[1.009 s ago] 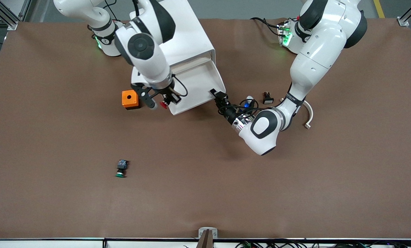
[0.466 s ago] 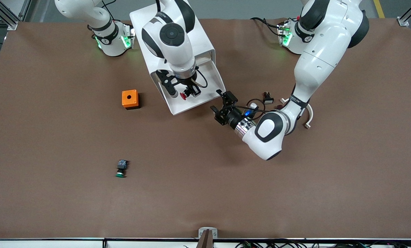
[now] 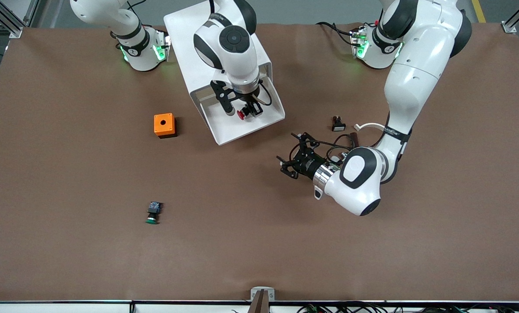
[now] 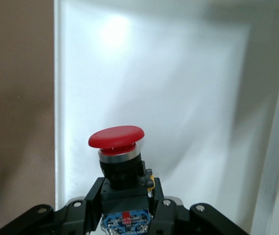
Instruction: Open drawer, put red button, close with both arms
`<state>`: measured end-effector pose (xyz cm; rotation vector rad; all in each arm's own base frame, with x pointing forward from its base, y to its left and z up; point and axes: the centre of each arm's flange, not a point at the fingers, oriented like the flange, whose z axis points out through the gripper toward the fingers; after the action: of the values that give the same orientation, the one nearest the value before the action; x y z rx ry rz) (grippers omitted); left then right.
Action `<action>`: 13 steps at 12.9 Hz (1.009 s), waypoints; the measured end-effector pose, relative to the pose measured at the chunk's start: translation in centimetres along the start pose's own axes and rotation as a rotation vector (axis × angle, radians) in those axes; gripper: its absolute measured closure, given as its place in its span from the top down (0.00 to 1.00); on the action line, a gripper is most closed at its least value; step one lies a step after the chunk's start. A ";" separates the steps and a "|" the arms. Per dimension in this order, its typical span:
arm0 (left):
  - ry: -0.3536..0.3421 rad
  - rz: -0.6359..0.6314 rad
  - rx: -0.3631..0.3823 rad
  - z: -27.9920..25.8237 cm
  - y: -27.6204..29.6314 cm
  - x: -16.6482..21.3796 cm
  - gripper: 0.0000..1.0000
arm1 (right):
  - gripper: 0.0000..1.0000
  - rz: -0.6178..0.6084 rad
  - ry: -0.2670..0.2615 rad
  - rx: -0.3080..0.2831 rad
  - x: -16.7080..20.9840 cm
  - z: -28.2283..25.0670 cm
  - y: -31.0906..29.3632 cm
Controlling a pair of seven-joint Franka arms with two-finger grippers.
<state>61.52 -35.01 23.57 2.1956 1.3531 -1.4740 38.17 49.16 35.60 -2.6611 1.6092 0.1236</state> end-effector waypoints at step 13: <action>0.822 0.554 -0.323 1.8 -0.7 -12.7 0.99 | 0.93 0.048 -0.012 0.040 -3.0 -0.4 -1.0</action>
<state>58.53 -43.05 33.12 2.7140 0.8912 -0.1354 37.72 52.24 36.18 -2.5889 1.6540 0.1071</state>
